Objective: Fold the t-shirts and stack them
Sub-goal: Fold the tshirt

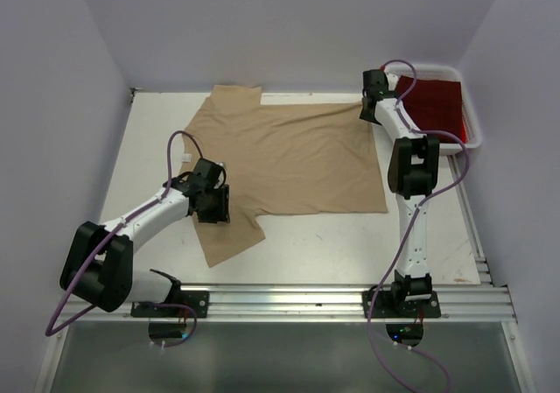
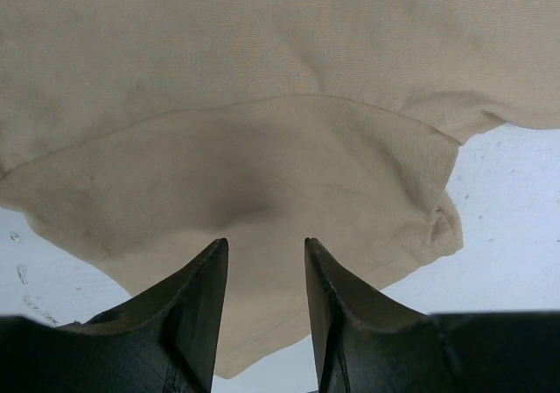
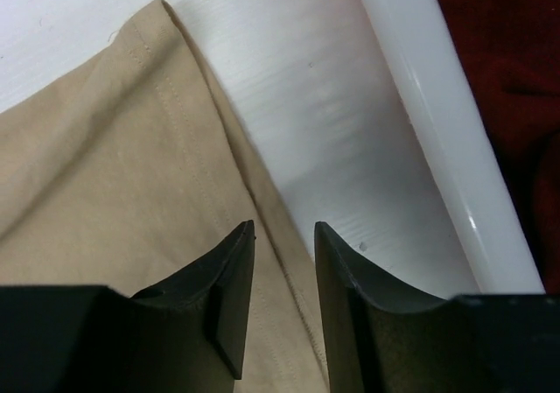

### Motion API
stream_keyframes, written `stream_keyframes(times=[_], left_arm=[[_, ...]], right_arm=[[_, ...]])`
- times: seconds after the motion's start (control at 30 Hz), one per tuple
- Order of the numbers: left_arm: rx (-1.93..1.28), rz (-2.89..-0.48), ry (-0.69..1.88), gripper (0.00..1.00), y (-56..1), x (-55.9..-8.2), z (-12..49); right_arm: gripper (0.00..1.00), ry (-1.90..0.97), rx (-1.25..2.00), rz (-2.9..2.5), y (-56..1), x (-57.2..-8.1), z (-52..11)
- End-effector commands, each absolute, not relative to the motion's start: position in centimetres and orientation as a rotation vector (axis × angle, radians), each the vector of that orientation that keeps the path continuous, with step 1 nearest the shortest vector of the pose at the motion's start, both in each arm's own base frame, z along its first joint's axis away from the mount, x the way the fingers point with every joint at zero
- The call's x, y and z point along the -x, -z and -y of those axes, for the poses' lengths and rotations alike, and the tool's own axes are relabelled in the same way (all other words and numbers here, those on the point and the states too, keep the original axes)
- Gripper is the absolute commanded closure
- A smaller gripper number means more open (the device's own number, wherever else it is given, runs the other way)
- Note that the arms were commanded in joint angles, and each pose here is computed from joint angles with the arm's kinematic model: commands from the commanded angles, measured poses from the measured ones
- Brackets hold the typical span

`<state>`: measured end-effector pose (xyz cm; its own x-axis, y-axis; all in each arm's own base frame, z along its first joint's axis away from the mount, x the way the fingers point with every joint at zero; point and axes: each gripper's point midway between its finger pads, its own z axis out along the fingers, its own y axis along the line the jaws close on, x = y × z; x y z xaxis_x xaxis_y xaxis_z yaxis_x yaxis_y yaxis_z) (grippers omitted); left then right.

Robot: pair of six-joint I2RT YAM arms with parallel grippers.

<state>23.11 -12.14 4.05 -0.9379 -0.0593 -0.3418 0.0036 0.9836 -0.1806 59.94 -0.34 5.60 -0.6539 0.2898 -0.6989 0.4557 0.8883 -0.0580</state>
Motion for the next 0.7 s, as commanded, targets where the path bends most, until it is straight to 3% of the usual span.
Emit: stream_keyframes(times=[0.0,0.17,0.23,0.27,0.33,0.5,0.67], left_arm=[[0.062,-2.762,0.245,0.56,-4.3,-23.3,12.2],[0.063,-2.757,0.252,0.56,-4.5,-23.3,12.3],[0.06,-2.738,0.275,0.56,-4.9,-23.6,12.6],[0.054,-2.714,0.299,0.56,-5.5,-23.7,12.8],[0.045,-2.69,0.331,0.56,-6.1,-24.0,13.2],[0.024,-2.685,0.38,0.55,-7.2,-23.5,13.7],[-0.005,-2.861,0.307,0.54,-6.1,-20.0,12.7]], right_arm=[[0.64,0.201,-0.517,-2.259,-9.9,-60.8,-0.3],[0.7,0.151,-0.499,-2.346,-8.0,-59.3,-1.3],[0.71,0.122,-0.497,-2.298,-10.4,-58.7,-1.6],[0.71,0.145,-0.497,-2.346,-8.2,-56.6,-1.5],[0.7,0.102,-0.516,-2.221,-12.5,-56.0,-1.4],[0.68,0.091,-0.539,-2.239,-12.5,-48.8,-1.4],[0.67,0.07,-0.524,-2.261,-13.2,-41.7,-2.3]])
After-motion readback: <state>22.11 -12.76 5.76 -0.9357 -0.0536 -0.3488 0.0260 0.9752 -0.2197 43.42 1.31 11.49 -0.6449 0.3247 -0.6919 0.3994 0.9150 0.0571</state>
